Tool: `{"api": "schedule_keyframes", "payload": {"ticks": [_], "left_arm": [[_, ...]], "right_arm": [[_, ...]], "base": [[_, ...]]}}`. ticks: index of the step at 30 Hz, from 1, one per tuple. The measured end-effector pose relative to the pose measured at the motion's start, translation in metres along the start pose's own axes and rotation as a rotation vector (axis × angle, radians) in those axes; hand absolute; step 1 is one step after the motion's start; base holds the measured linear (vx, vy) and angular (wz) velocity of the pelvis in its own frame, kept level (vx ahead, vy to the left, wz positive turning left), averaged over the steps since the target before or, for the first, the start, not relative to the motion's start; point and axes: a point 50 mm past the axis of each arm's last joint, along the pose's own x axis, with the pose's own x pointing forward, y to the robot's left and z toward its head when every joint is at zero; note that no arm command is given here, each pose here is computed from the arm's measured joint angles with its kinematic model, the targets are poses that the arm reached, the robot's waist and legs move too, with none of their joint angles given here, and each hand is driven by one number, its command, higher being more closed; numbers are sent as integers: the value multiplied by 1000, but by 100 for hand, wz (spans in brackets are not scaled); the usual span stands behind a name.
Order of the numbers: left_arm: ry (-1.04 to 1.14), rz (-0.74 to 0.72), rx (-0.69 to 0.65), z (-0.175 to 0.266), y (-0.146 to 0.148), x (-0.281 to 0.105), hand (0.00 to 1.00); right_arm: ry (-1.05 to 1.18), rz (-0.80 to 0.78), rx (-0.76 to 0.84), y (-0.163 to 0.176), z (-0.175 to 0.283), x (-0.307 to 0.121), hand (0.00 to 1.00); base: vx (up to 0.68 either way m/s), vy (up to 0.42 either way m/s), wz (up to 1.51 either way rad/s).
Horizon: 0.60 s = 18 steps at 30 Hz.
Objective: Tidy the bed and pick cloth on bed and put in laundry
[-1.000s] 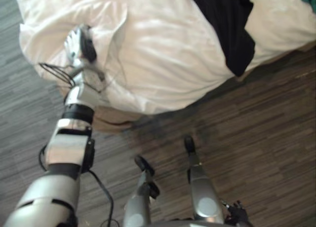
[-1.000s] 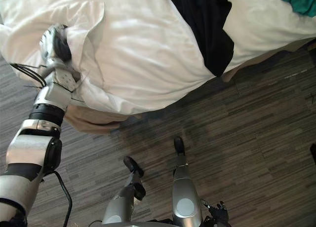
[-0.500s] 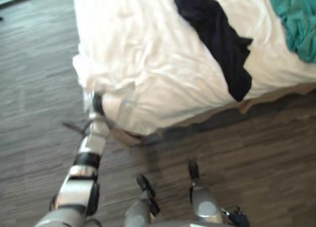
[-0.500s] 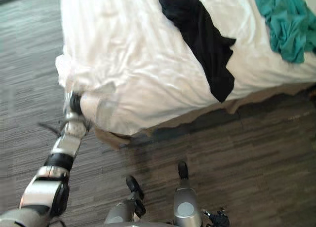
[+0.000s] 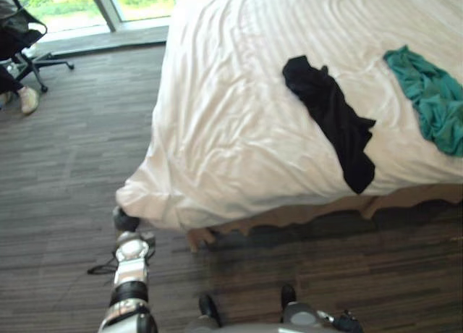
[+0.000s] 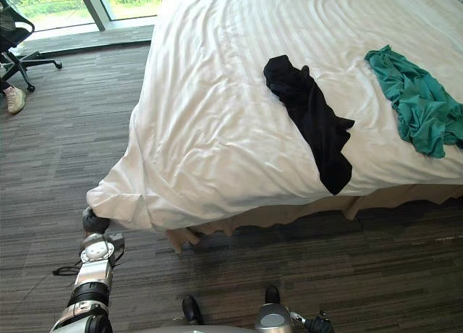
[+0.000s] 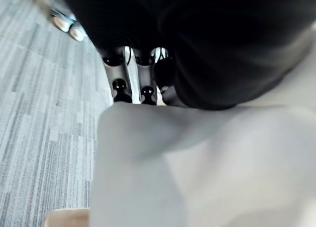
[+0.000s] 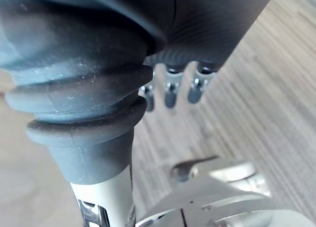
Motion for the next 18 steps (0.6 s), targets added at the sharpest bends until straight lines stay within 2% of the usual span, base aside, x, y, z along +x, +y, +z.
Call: {"api": "schedule_keyframes", "payload": {"ticks": [4, 7, 12, 15, 18], "left_arm": [[126, 43, -73, -24, 11, -2, 0], [199, 62, -82, -37, 14, -6, 0], [486, 149, 7, -121, 55, -58, 0], [516, 118, 59, -134, 56, -72, 0], [528, 36, 63, -142, 43, -84, 0]], "right_arm": [[-27, -20, 56, -4, 15, 4, 0], [-151, -32, 85, -9, 46, 4, 0], [-522, -79, 100, -23, 136, -16, 0], [-686, -77, 82, -22, 173, -33, 0], [-906, -14, 27, -2, 220, -63, 0]], "base": [[103, -27, -8], [49, -15, 9], [10, -4, 15], [-73, 7, 26], [-145, 22, 25]]}}
